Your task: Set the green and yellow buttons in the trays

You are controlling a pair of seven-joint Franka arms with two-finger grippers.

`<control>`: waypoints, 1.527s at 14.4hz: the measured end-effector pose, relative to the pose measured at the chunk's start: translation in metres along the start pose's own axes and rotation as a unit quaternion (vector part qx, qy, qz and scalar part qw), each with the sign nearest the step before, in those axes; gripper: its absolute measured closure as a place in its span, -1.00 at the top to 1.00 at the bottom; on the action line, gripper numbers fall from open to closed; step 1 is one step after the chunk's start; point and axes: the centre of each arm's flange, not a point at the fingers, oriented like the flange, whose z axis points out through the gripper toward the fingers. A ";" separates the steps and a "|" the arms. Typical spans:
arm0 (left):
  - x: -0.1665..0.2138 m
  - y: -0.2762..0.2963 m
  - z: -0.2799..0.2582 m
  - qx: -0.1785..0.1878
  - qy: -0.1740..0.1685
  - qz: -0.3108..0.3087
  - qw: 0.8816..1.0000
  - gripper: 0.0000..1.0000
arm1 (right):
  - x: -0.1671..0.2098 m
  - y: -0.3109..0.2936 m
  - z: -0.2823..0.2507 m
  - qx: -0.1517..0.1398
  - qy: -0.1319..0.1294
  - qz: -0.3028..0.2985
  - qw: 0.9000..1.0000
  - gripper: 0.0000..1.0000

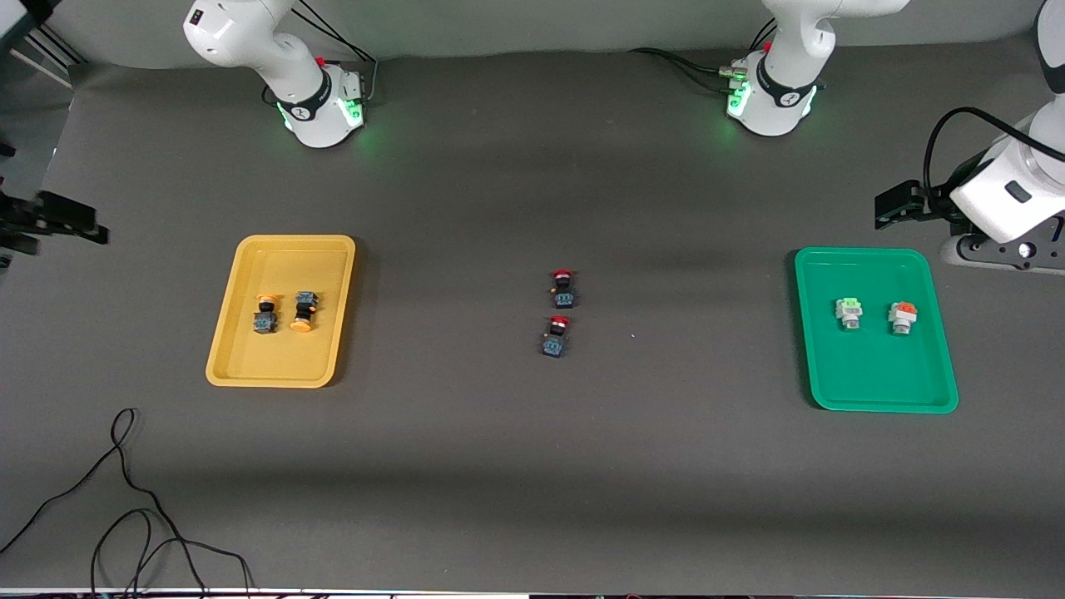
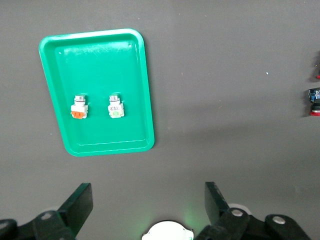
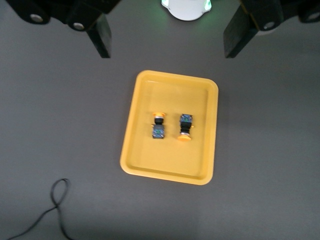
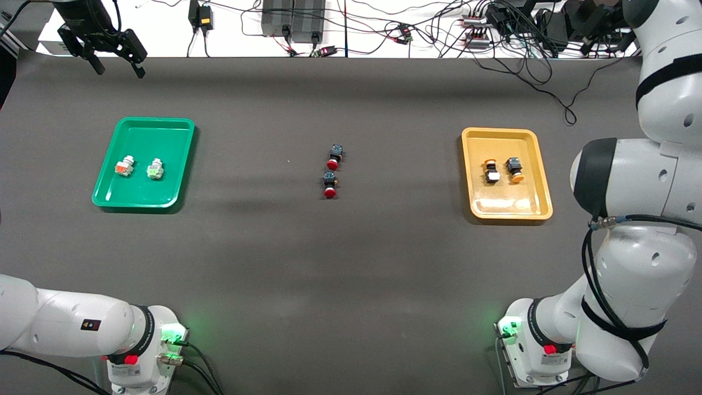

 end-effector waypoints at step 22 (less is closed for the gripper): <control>0.001 0.000 -0.011 0.001 0.014 0.001 1.000 1.00 | 0.034 0.009 0.024 0.013 -0.064 0.005 0.998 0.99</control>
